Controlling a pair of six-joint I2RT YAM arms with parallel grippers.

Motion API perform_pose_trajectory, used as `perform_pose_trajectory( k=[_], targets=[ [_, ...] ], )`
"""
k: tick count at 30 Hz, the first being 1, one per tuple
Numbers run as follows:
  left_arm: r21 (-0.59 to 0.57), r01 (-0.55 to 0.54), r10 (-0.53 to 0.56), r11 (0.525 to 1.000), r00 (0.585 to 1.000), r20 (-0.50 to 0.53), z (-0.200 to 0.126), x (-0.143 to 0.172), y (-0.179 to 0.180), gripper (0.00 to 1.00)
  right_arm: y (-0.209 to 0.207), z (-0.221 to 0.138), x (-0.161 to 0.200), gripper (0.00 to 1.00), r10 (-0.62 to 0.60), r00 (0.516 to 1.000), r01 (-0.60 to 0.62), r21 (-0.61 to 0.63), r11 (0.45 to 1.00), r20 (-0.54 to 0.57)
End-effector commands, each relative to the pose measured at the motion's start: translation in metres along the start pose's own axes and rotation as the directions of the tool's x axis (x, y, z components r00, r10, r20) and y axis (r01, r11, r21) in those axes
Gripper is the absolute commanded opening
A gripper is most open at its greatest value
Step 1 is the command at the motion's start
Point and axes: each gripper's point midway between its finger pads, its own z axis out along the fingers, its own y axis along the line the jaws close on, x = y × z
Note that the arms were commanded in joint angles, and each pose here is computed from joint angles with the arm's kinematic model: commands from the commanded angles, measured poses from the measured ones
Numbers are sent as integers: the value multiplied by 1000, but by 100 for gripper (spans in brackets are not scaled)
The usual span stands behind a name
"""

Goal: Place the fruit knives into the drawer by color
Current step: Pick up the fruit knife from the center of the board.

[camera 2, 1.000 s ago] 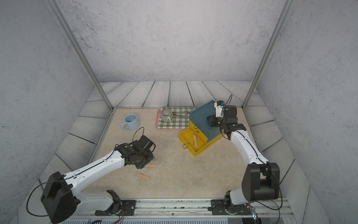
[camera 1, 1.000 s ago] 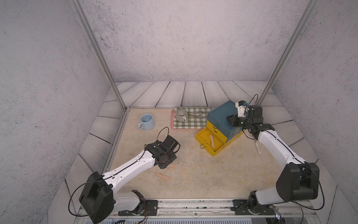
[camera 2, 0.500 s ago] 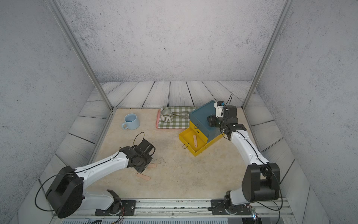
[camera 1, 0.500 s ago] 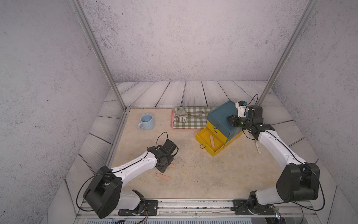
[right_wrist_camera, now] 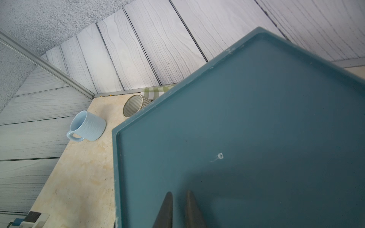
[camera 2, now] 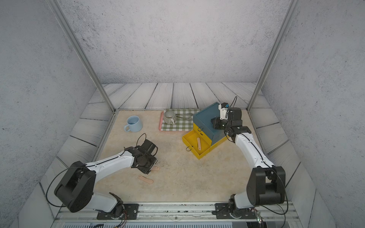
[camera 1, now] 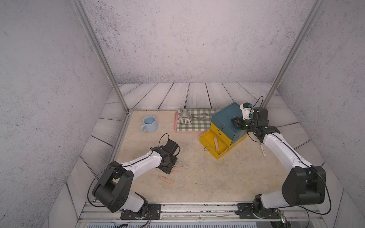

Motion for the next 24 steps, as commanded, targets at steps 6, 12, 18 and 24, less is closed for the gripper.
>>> perform_pose_trajectory(
  k=[6,12,18,24],
  targets=[
    [-51,30,-28,998,999,25,3,-6,11,51,-52,-4,185,16,294,782,-166,271,948,-550],
    [-75,48,-46,996,999,28,10,-8,16,47,-52,-4,185,16,292,783,-166,269,949,-549],
    [-88,65,-64,994,998,12,19,-6,18,38,-52,-4,185,16,295,783,-167,272,948,-548],
    [-98,60,-60,993,998,8,24,-7,20,24,-52,-3,185,16,295,781,-167,271,948,-550]
  ],
)
